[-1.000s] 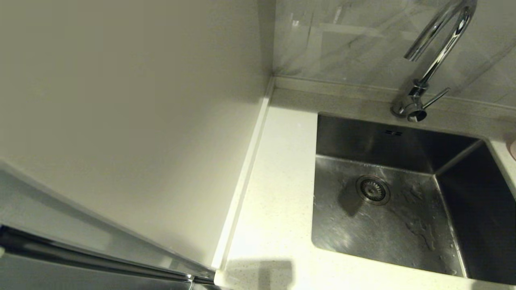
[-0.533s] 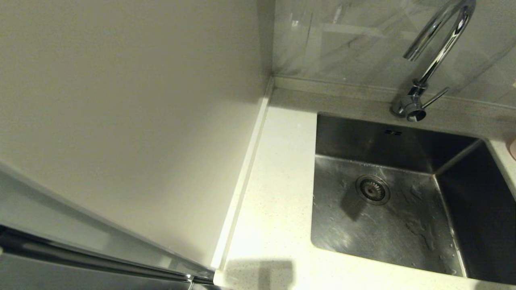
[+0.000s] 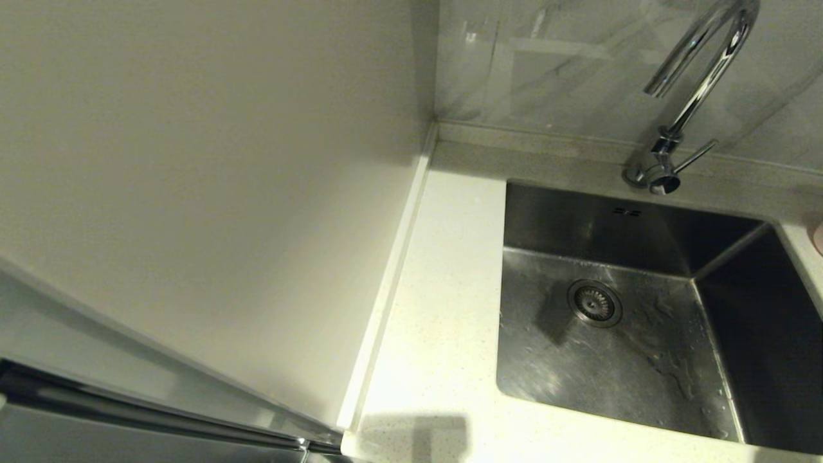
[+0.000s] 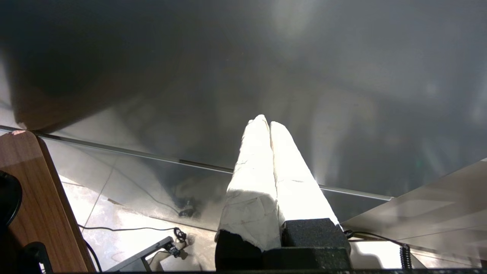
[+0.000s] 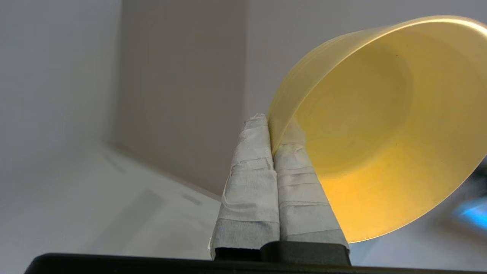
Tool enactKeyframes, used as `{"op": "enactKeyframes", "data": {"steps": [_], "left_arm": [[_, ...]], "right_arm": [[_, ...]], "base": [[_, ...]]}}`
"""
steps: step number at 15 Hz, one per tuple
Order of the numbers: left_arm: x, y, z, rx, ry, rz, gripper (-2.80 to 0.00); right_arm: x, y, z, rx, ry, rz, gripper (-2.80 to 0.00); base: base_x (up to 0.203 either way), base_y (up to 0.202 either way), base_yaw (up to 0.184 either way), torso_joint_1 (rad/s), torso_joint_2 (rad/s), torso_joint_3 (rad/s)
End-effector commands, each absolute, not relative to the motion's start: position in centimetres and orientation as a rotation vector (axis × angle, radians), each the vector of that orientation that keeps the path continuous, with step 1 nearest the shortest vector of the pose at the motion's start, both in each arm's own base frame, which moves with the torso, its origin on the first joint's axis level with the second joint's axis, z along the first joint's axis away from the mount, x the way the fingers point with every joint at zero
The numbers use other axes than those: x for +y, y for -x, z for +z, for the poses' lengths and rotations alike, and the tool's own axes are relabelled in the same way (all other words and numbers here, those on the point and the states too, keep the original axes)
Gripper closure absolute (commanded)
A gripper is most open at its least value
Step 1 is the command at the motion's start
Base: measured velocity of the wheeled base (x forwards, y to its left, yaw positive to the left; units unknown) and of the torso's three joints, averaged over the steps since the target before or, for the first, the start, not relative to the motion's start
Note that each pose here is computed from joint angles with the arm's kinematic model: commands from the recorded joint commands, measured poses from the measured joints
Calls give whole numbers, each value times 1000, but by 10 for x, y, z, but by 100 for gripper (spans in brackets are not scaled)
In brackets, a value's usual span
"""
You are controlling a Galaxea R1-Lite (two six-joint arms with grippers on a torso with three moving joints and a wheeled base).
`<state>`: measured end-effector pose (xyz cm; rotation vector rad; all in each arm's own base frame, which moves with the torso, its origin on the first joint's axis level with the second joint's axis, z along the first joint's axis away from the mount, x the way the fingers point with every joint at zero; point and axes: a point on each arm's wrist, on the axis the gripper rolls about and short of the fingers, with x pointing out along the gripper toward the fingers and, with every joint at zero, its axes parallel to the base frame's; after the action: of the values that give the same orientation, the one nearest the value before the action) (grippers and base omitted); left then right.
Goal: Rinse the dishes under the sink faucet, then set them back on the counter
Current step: Put a bowl back to the table from the sink
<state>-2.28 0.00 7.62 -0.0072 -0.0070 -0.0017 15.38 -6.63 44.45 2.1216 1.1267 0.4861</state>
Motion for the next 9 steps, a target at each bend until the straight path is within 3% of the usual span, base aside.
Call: {"op": "enactKeyframes", "data": {"steps": [1,9], "left_arm": [[0,23,75,-5,8,-2,0],[0,23,75,-5,8,-2,0]], "right_arm": [[-70,-143,466,915,-1830,617,0],[-84,-129,469,273,-681,783,0]], "base": [[0,0,0,0,0,0],[0,0,0,0,0,0]]}}
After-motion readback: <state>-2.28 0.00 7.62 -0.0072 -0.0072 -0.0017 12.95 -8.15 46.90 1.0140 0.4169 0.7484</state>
